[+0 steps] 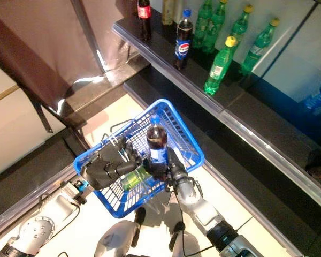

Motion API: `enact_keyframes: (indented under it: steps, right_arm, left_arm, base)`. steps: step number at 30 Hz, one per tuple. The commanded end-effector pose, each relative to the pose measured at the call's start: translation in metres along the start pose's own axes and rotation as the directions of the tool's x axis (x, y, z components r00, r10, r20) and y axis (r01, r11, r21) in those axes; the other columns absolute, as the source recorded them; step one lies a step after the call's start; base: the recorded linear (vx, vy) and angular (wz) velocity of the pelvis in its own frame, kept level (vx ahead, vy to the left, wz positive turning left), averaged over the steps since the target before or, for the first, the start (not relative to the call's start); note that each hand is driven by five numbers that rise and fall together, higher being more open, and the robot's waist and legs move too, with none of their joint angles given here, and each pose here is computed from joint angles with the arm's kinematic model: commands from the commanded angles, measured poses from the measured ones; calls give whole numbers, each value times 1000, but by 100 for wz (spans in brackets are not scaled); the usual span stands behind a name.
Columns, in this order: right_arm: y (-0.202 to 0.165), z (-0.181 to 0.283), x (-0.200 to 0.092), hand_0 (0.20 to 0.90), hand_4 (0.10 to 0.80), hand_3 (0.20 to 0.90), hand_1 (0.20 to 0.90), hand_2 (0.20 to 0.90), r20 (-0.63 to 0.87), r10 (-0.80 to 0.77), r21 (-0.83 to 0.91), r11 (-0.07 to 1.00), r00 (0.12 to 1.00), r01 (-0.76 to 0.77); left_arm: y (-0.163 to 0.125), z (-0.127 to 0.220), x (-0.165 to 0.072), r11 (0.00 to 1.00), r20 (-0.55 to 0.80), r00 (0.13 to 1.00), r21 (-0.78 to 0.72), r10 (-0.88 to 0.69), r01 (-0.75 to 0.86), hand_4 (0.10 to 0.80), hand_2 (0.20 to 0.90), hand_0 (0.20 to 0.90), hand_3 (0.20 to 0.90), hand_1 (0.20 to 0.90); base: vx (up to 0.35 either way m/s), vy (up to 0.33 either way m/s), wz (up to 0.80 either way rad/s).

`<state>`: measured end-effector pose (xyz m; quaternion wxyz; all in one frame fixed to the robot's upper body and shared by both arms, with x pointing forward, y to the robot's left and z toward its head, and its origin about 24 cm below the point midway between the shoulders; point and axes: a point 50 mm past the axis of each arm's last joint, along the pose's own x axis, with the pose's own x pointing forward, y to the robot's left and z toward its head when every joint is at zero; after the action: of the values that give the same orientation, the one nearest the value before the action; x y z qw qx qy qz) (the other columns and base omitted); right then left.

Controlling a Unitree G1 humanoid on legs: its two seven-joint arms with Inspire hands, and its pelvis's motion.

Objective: Pick up the drink and place into the basket.

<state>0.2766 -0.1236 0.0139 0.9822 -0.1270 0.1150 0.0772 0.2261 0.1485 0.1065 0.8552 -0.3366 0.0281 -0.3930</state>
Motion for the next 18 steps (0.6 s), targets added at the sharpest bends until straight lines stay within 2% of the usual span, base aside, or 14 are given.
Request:
enact_keyframes:
  steps: [1,11,18]
  right_arm:
    - [16,60,5,300,100,200,300,300,348,11,-4,1000,937,-10]
    - [10,31,20,300,100,200,300,300,208,-92,24,996,974,89]
    - [14,8,31,300,100,200,300,300,66,-89,-60,994,994,93]
  left_arm:
    - [-90,64,19,791,289,736,241,-612,563,100,300,300,200,300]
    - [-97,65,22,749,259,703,233,-662,620,100,300,300,200,300]
    - [-113,60,26,634,226,593,238,-773,736,100,300,300,200,300]
  base:
    - [20,-6,4]
    - [42,-11,9]
    - [23,-16,8]
